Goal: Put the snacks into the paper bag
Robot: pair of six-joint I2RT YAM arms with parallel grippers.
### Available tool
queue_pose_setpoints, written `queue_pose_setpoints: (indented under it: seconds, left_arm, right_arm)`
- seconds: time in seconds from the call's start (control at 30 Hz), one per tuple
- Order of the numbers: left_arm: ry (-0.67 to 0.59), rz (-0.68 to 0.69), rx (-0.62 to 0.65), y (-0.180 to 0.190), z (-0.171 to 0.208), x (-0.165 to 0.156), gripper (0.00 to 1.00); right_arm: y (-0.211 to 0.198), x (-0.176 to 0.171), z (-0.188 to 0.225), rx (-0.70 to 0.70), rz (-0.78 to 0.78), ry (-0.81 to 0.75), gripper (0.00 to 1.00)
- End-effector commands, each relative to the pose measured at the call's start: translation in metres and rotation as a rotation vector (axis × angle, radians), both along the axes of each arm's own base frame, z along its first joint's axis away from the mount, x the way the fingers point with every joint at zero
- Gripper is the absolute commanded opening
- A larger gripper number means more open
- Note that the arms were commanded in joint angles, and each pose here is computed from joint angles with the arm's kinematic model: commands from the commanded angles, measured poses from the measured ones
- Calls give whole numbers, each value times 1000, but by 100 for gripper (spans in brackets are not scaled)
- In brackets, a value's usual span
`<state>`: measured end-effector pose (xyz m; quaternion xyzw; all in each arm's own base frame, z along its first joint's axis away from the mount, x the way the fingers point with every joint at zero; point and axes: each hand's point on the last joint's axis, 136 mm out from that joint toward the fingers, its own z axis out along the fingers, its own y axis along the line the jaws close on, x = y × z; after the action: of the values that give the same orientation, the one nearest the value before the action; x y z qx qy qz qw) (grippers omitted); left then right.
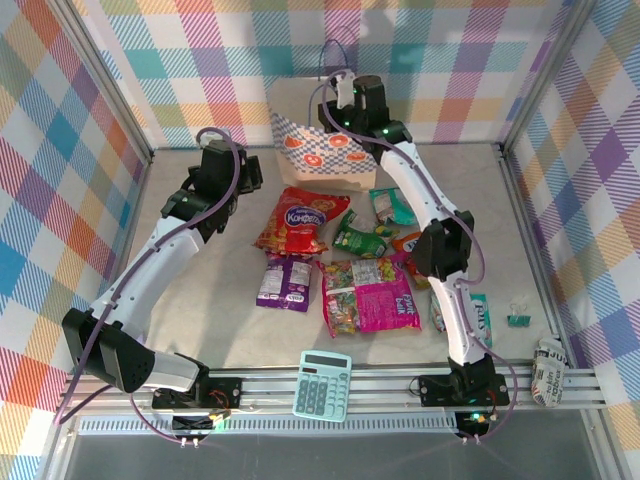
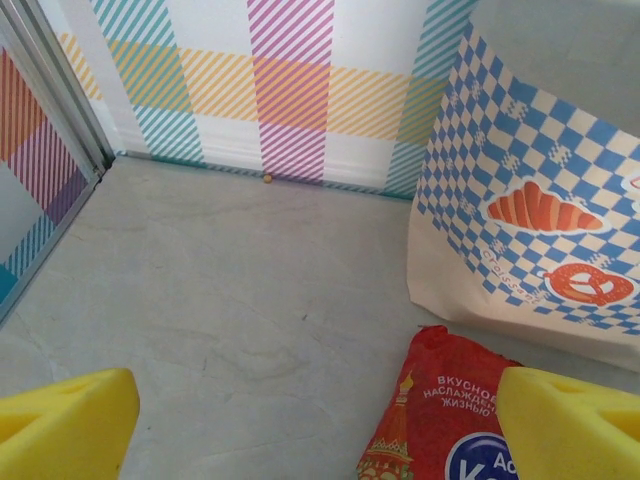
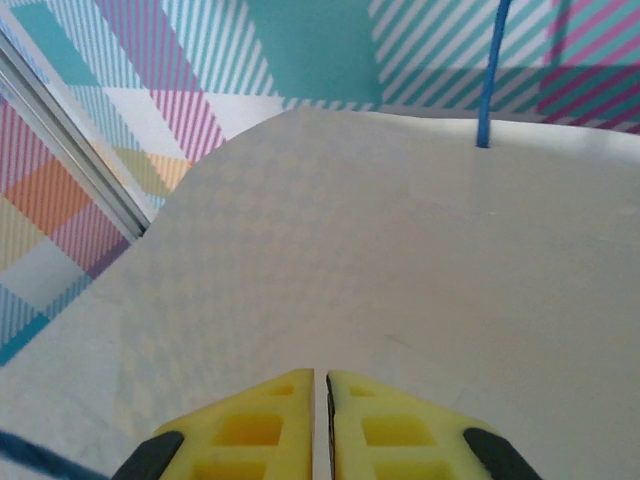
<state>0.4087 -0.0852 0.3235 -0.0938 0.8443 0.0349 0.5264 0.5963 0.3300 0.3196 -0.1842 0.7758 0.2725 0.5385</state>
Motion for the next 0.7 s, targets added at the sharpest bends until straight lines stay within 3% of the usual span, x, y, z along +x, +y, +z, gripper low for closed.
queue_pose_setpoints:
  seconds: [0.0, 0.4, 0.67]
  left_arm:
    - [8, 26, 26, 8, 0, -4, 92]
    - [40, 73, 8, 20, -13, 2, 91]
    - [26, 114, -20, 34, -8, -4, 91]
  right_arm:
    - [19, -3, 24, 71, 34, -66, 15]
    - [57, -13, 34, 171, 106, -92, 17]
    - [97, -46, 35, 186, 255, -82, 17]
